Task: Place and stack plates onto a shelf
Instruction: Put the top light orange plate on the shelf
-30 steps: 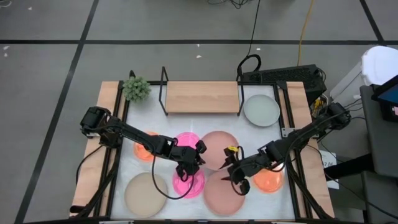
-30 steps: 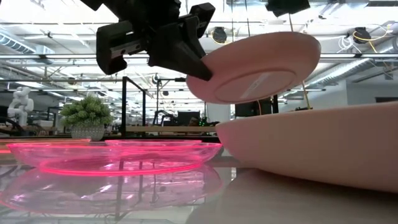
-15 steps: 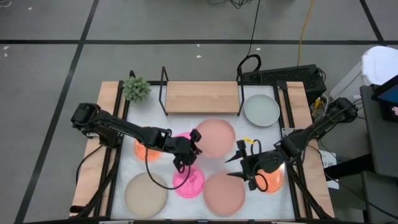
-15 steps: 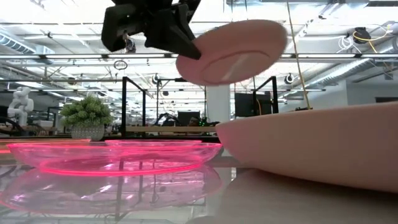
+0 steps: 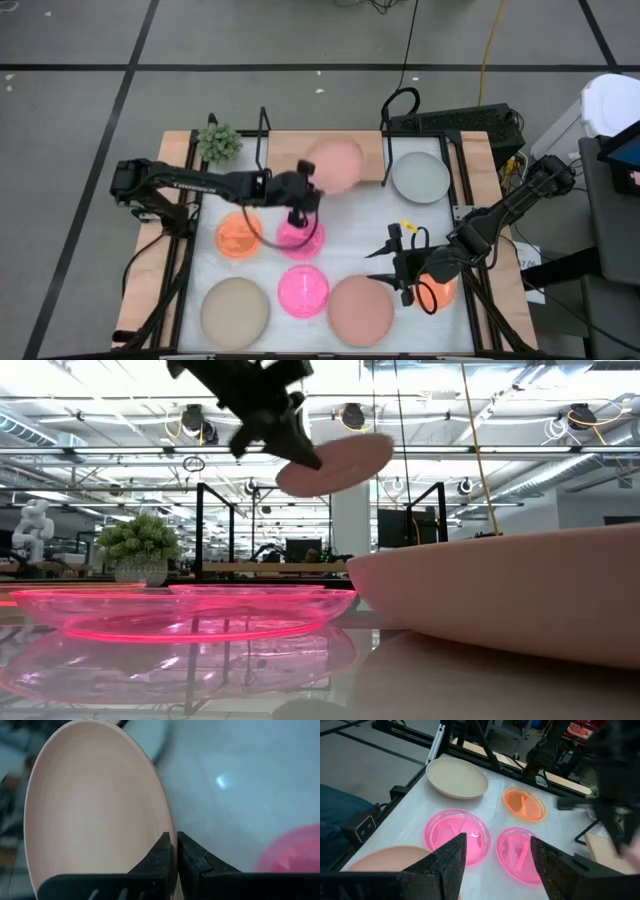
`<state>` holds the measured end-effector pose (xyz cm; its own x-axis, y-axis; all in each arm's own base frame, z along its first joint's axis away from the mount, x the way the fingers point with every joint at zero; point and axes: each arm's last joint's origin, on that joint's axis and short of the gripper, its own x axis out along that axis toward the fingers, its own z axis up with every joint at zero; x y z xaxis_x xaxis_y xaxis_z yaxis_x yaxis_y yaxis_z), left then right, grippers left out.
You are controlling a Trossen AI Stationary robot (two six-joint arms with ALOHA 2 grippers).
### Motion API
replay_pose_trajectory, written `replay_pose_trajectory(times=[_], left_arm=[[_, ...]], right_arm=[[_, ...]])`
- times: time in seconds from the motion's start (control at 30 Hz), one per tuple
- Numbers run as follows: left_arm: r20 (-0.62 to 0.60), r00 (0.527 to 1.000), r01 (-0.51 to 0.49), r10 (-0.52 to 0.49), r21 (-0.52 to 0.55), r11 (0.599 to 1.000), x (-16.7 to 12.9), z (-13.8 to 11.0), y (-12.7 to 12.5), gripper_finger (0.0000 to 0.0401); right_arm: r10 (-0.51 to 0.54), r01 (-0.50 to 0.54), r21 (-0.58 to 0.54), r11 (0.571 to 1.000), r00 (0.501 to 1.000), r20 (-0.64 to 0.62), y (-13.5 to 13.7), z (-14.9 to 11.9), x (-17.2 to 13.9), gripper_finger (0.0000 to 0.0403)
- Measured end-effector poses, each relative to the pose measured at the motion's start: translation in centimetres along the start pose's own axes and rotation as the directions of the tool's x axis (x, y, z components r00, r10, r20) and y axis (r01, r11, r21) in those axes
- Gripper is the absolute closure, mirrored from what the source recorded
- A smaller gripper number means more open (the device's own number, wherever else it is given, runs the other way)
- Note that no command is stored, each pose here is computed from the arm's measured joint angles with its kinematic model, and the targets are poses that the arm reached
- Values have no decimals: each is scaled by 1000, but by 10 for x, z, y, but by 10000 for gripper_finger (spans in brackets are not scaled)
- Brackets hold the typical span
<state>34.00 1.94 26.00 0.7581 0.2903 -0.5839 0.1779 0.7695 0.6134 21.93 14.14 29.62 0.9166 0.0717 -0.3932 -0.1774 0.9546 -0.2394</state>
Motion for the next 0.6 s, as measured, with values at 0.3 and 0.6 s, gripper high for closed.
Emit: replay_pose_trajectory(times=[0.3,0.6], left_arm=[[-141,989,-81,53,-195,977,10,-34,31,388],[-265,963,-137,46,-337,932,11,-54,39,388]], right_arm=[[-4,4,-24,1000,1000,-14,1,-8,3,202],[-35,35,-5,999,999,-23,-6,-12,7,202]])
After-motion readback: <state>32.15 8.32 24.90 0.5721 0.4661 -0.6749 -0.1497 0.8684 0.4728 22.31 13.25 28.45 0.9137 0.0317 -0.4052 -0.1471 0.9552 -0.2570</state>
